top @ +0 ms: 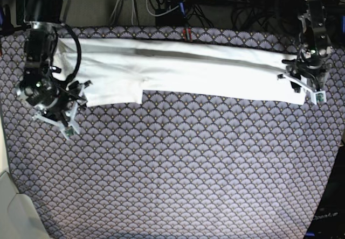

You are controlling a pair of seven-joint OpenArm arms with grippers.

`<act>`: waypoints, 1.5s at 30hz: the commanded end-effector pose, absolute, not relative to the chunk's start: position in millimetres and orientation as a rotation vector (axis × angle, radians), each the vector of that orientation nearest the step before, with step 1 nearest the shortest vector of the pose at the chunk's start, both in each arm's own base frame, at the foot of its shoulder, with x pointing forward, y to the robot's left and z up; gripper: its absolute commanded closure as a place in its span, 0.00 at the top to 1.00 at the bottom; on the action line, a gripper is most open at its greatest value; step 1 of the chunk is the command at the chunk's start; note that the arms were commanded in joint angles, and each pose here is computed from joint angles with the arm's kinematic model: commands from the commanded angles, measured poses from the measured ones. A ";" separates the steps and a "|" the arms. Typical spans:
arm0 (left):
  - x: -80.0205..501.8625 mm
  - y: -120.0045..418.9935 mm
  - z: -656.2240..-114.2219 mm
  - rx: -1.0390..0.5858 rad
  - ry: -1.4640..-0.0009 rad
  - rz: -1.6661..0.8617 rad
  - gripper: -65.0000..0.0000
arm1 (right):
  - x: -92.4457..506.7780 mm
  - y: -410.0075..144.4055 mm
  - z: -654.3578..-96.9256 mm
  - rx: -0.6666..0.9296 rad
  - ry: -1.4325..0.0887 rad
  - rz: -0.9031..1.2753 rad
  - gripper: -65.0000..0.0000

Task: Fold the T-shirt properly
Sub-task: 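Lower the folded edge and open both grippers, then grasp the strip's two ends with the right and left grippers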

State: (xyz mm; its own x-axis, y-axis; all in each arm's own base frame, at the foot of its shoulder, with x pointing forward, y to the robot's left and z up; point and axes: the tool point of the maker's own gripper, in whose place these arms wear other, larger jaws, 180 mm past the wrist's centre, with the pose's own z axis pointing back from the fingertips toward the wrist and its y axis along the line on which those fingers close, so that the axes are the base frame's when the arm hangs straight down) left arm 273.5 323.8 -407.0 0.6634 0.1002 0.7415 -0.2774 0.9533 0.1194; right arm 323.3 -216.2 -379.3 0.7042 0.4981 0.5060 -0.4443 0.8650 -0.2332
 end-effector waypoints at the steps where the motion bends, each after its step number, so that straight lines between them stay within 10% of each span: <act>1: 280.9 330.6 -392.9 0.252 -0.867 0.212 0.40 | 331.7 -226.0 -372.1 -0.118 -0.609 0.513 0.53; 16: 274.5 329.8 -401.1 0.243 -0.796 0.222 0.40 | 319.3 -219.8 -427.3 0.013 -0.547 0.460 0.51; 23: 273.7 329.7 -401.9 0.242 -0.790 0.223 0.40 | 315.4 -217.1 -430.6 0.024 -0.554 0.463 0.00; 45: 271.6 331.2 -403.9 0.249 -0.783 0.216 0.40 | 251.7 -216.6 -356.3 -0.157 -0.673 0.579 0.00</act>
